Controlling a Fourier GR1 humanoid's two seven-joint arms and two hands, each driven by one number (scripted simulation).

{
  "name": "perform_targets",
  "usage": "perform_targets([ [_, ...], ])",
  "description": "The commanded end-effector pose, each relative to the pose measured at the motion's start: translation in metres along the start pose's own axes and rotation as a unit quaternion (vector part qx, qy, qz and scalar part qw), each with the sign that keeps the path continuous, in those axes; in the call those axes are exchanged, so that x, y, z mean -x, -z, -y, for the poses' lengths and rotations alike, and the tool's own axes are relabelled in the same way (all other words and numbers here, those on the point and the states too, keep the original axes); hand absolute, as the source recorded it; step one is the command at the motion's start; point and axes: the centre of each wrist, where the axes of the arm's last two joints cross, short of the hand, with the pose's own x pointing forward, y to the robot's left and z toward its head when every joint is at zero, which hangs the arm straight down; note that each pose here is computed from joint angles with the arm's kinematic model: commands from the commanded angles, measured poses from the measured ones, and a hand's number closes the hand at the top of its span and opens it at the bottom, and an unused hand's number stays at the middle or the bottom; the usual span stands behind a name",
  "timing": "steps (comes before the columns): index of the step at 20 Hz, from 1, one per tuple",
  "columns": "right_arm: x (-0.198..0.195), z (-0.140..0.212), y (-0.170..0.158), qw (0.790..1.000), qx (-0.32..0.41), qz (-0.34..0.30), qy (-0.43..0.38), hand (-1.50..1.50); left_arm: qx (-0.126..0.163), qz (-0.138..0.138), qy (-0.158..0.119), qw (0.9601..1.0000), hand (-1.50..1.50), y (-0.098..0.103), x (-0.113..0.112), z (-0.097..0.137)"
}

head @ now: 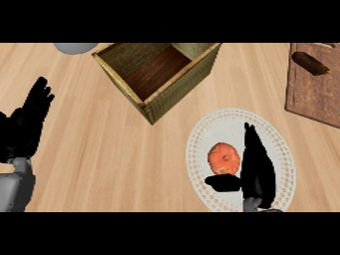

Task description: Pick the squash from the placemat and place it in the basket

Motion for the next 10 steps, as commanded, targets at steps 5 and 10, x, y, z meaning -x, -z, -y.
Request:
perform_targets([
  [5, 0.007, -0.018, 0.008, 1.0, -0.012, -0.007, -0.001, -1.5, 0.002, 0.005, -0.008, 1.0, 0.0, -0.008, 0.005, -0.003],
  [10, 0.034, -0.021, 0.012, 0.998, -0.062, 0.012, -0.02, 1.5, 0.001, 0.001, -0.001, 1.0, 0.0, -0.009, 0.016, 0.007],
])
